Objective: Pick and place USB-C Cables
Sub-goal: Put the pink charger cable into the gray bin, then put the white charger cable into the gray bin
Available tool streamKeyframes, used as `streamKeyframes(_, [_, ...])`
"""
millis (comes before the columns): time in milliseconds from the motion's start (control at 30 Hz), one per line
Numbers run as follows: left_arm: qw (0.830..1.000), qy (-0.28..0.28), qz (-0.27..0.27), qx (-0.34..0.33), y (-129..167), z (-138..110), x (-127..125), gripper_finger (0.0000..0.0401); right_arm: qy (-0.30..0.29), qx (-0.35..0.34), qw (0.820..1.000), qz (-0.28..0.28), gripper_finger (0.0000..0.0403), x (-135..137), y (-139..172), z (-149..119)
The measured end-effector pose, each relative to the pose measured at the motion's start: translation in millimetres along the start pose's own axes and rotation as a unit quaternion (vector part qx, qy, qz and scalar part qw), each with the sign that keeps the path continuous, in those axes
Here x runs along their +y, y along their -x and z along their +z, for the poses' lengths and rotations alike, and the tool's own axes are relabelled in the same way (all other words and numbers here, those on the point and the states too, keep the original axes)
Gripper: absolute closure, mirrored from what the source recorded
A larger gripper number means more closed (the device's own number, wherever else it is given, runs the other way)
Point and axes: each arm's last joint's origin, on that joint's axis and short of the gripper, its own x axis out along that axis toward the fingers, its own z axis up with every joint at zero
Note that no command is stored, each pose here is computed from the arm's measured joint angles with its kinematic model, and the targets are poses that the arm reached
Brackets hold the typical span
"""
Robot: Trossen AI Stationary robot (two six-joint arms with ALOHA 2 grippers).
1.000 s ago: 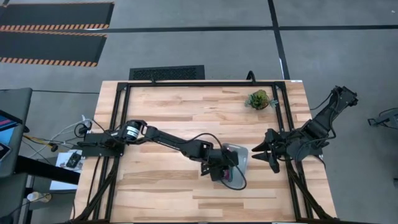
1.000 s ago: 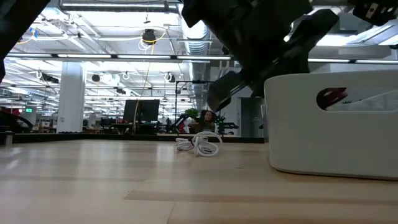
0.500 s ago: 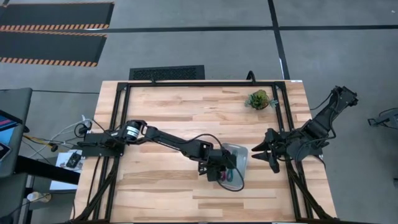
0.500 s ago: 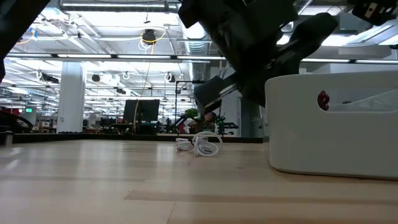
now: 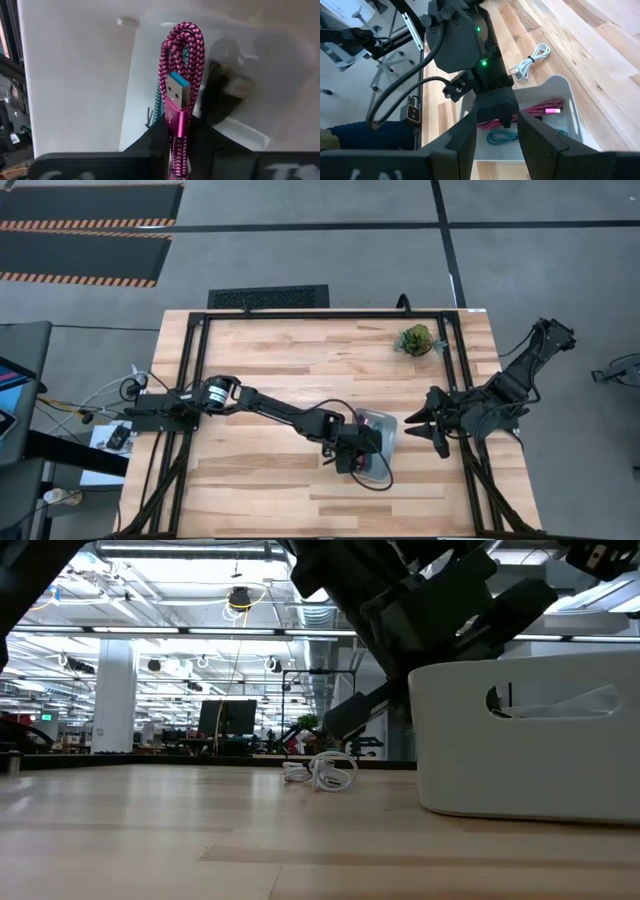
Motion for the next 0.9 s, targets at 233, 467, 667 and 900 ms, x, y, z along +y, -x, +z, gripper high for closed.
streamKeyframes(233, [1.000, 0.000, -0.002, -0.018, 0.7, 6.9, -0.2, 0.0330, 0.000, 0.000, 1.000, 0.000, 0.0236, 0.1, 0.0, 0.0])
streamKeyframes(467, [1.000, 0.005, 0.015, -0.014, 1.0, 11.2, 2.3, 0.0266, 0.000, 0.000, 1.000, 0.000, 0.0235, 0.1, 0.0, 0.0])
streamKeyframes(667, [0.997, 0.058, 0.044, 0.004, 16.0, 16.3, 11.5, 0.0224, 0.000, 0.000, 1.000, 0.000, 0.0235, 0.1, 0.0, 0.0])
streamKeyframes(900, [0.979, 0.179, 0.096, 0.009, 75.7, 16.7, 36.1, 0.0225, -0.001, 0.000, 1.000, 0.000, 0.0237, 0.0, 0.0, 0.0])
